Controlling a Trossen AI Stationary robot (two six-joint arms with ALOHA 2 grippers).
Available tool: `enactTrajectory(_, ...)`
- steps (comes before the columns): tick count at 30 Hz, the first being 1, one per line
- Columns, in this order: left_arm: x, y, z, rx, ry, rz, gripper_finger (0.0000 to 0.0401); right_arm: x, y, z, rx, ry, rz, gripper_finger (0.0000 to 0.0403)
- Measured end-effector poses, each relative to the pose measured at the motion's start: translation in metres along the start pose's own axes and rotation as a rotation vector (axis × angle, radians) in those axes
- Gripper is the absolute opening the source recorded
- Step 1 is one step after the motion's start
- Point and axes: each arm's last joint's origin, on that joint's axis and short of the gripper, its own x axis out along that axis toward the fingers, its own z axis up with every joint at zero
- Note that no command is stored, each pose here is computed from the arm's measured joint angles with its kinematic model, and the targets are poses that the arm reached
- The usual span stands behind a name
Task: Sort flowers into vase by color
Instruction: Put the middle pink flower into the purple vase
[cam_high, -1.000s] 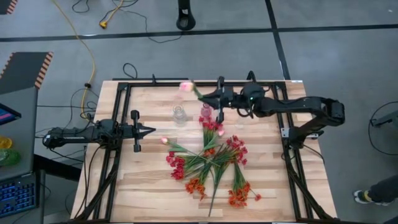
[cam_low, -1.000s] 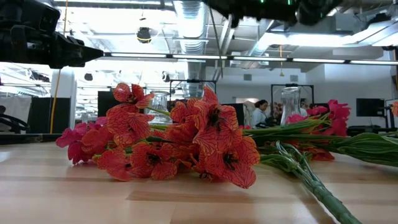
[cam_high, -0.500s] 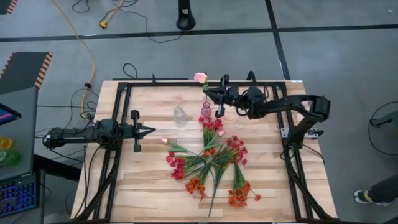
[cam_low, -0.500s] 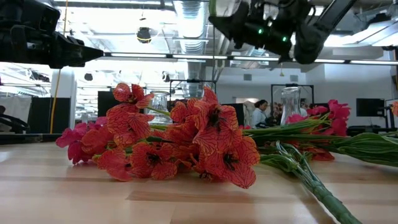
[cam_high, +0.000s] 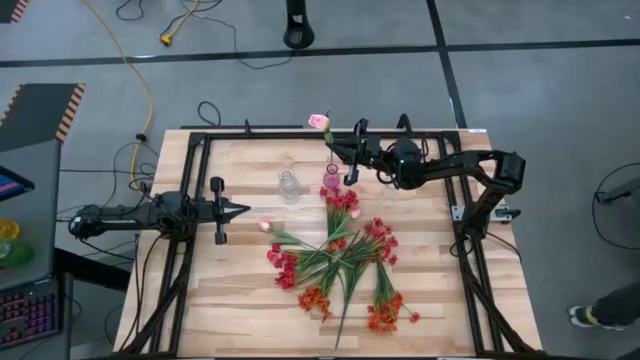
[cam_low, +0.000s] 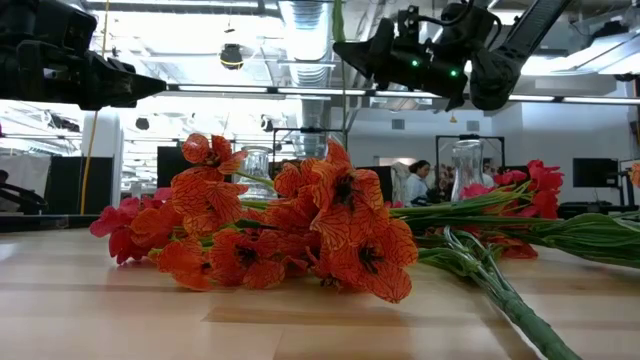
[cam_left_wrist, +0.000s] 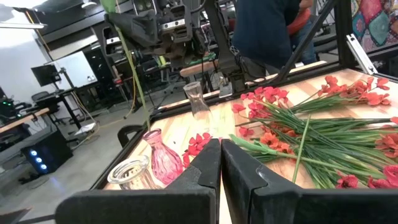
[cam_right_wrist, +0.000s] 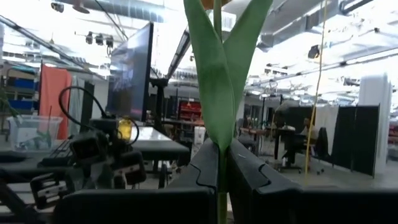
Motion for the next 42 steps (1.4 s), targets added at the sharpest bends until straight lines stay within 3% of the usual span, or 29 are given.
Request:
enactTrajectory(12, 0.0, 0.0, 0.0, 0.0, 0.0, 0.0, 0.0, -0.001, -0.004, -0.008, 0.011, 0.082, -0.074, 0.005)
enactTrajectory(33, 0.0, 0.0, 0.0, 0.0, 0.0, 0.0, 0.0, -0.001, -0.003, -0.013, 0.02, 0.13, -0.073, 0.0063)
enactTrajectory(42, 0.0, 0.0, 0.0, 0.0, 0.0, 0.0, 0.0, -0.001, -0.004, -0.012, 0.006, 0.13, -0.072, 0.0113)
